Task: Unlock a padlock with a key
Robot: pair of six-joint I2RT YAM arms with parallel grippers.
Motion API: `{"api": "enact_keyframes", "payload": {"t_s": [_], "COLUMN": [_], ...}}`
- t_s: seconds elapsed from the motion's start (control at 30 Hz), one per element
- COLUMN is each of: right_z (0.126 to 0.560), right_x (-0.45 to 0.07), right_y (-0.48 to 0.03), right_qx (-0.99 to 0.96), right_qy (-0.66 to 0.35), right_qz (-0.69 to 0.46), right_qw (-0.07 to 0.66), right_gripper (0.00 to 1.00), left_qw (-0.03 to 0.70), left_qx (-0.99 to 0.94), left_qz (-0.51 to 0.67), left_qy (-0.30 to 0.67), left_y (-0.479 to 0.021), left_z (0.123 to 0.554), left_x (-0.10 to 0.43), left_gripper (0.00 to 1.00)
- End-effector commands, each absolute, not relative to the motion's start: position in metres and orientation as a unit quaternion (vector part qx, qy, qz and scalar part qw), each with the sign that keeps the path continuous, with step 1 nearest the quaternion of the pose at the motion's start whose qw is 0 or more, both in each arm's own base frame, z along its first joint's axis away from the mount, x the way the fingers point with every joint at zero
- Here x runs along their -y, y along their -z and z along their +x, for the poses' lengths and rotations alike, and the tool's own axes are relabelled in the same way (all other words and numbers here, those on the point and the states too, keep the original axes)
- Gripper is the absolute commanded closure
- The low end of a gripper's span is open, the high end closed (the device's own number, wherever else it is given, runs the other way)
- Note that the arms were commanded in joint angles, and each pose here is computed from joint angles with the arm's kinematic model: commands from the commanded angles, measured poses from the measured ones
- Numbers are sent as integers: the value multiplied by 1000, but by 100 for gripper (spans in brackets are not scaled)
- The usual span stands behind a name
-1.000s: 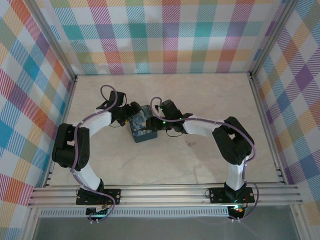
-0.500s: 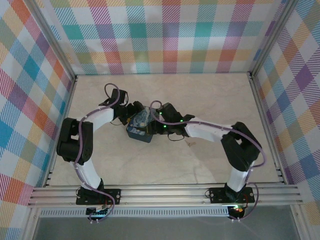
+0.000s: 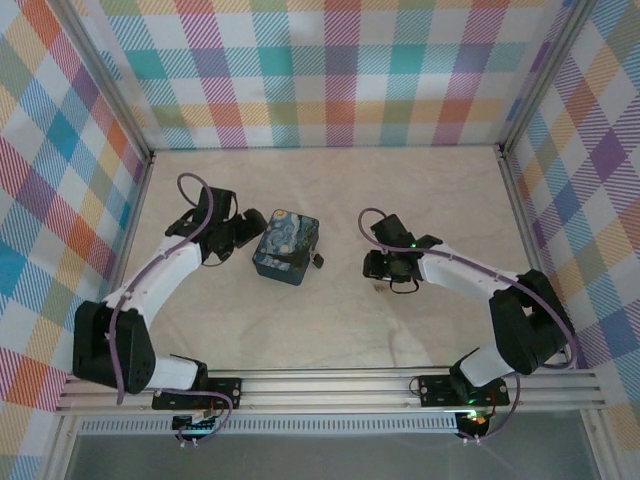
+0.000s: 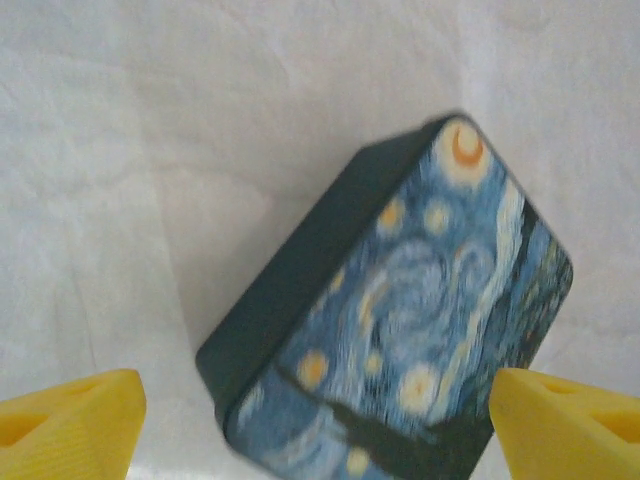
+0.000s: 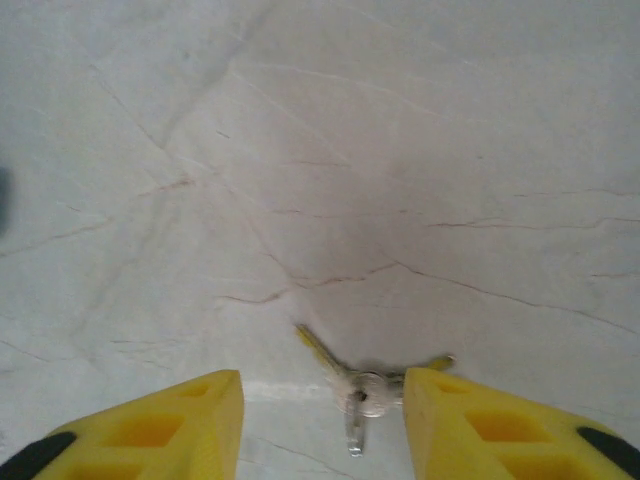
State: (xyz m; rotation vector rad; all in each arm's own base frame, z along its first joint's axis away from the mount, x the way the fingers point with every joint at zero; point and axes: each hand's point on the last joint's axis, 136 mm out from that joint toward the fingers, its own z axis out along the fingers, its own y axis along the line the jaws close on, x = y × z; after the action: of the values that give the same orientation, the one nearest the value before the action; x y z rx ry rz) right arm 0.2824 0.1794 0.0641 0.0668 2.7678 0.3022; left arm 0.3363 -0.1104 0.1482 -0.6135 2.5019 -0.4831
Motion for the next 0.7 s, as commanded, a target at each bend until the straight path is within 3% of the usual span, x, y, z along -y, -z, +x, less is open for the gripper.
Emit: {"api": "enact_keyframes", "payload": {"t_s": [0.0,0.67], "right_z": [280,261], "right_x": [-171,-168], "right_y": [-59,-7], "right_qx": [-982,-992], "right_qy": [-89,-74], "right_qz": [4,16], "right_qw": [167,101], "right_gripper": [57,71], "left_qw": [251,263], "left_qx": [-936,-944], "left_qz": [-194,-87], "left_qy": [154,181], "left_y": [-151,-190], "left_z": [310,274], "left_x": [118,187], "left_gripper": [11,11]}}
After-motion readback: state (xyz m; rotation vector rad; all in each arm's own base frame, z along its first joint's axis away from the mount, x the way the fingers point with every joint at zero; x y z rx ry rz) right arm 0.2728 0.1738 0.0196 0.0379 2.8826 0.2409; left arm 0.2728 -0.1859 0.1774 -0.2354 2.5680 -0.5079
